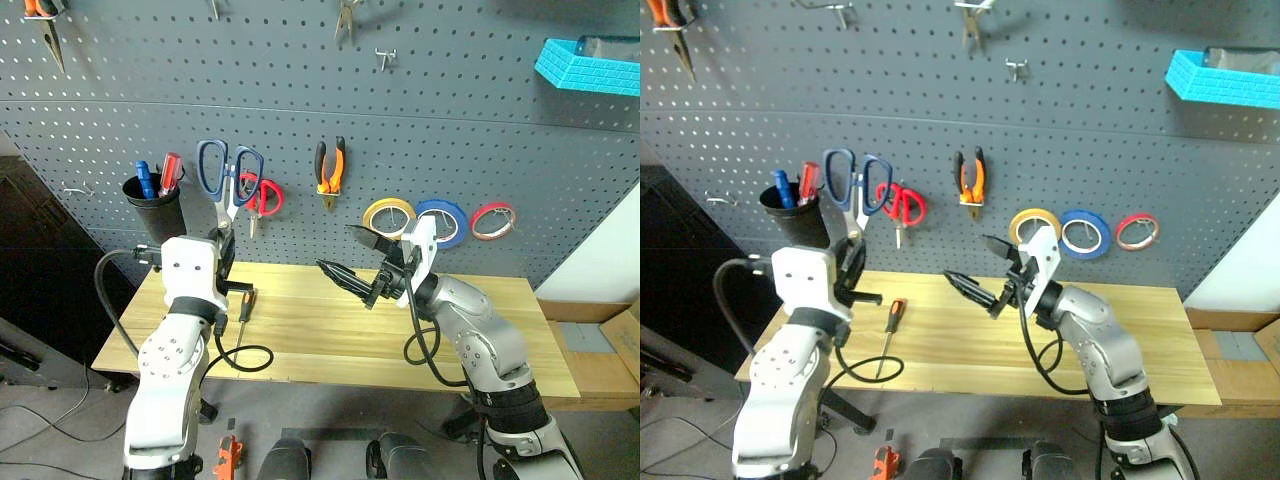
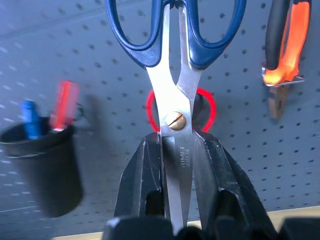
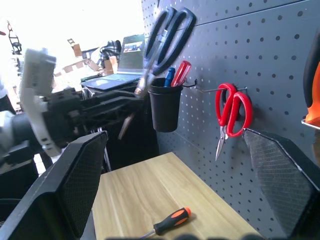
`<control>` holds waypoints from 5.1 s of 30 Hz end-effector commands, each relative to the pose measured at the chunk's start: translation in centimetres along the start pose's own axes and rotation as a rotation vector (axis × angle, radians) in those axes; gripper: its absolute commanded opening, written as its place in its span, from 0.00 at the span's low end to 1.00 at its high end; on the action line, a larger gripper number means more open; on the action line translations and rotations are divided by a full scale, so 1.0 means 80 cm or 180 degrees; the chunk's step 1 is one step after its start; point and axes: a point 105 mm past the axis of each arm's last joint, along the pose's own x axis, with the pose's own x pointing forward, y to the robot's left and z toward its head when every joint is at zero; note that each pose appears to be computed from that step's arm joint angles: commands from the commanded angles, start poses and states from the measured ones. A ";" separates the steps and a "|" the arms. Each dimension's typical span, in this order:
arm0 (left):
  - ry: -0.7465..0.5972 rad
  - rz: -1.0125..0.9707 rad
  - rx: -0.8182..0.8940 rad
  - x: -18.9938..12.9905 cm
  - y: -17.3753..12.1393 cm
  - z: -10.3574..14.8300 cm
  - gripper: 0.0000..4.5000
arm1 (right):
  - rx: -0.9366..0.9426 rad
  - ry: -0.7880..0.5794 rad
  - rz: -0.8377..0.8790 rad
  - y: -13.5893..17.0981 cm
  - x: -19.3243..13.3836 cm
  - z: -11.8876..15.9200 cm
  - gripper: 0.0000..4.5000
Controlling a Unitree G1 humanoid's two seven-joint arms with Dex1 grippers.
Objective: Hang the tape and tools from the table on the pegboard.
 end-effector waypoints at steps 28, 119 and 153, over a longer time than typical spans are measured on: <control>0.0822 -0.0100 -0.0894 0.024 -0.021 -0.042 0.10 | 0.0053 -0.0125 -0.0603 -0.022 -0.021 0.018 1.00; 0.2532 -0.1943 0.0323 0.096 0.052 -0.127 0.55 | -0.0153 0.0345 0.0212 0.032 0.056 -0.019 1.00; 0.2610 -0.1982 0.0359 0.081 0.069 -0.119 1.00 | -0.0171 0.0302 0.0271 0.028 0.063 -0.016 1.00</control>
